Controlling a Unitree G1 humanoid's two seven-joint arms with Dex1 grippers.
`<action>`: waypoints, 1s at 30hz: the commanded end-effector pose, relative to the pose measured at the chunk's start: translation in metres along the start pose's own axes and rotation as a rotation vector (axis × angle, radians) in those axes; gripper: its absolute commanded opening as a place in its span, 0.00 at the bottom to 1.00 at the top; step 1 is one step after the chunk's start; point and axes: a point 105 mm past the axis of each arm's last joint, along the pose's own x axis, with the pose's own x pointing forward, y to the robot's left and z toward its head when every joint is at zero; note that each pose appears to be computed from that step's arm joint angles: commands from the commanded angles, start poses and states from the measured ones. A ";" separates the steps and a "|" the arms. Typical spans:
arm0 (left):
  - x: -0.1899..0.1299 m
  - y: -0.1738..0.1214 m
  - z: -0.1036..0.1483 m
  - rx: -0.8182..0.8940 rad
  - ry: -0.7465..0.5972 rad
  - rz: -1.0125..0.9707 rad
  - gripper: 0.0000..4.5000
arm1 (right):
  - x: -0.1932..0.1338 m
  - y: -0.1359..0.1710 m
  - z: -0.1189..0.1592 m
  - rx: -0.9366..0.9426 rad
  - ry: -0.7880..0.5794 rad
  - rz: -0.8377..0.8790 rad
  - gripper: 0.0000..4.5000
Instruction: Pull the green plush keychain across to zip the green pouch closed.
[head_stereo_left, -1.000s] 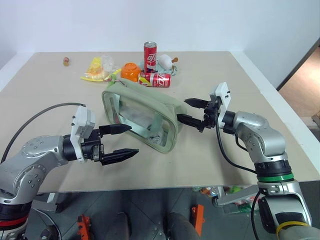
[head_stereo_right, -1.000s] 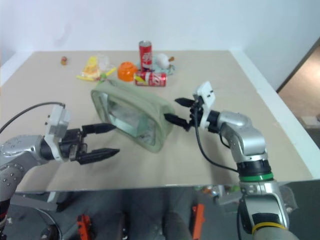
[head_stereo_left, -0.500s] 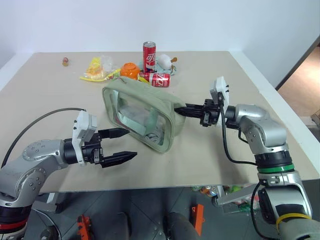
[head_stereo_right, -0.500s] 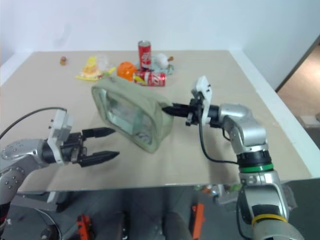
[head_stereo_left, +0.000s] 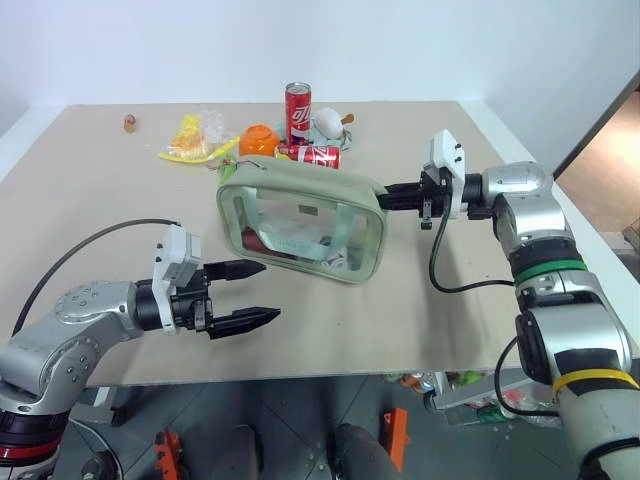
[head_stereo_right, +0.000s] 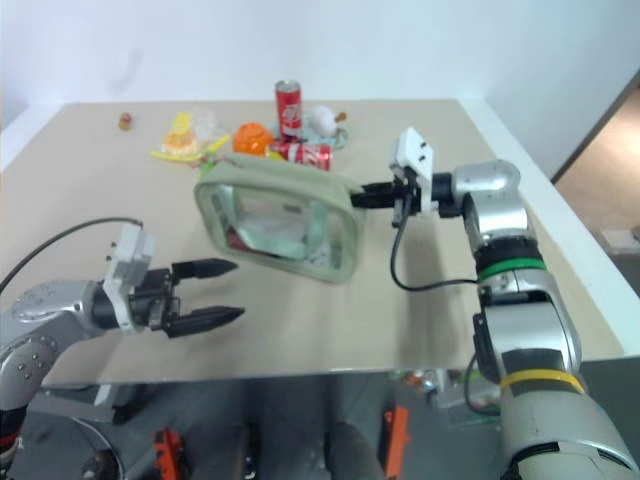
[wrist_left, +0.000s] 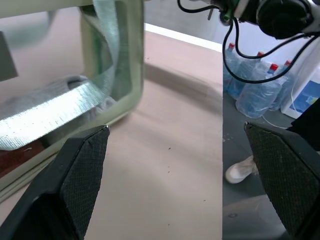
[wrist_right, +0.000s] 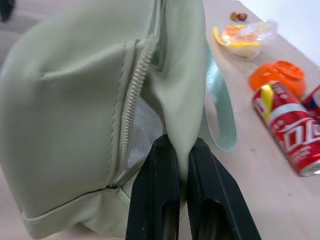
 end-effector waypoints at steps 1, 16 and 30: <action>0.001 -0.004 0.007 0.038 -0.010 -0.003 1.00 | -0.011 -0.011 0.014 -0.007 -0.051 -0.049 0.23; 0.003 -0.004 0.015 0.017 -0.038 -0.046 1.00 | -0.067 0.025 0.052 0.197 -0.319 -0.312 0.98; 0.008 0.001 0.023 0.052 -0.024 -0.087 1.00 | -0.008 0.071 0.035 0.273 -0.283 -0.373 0.86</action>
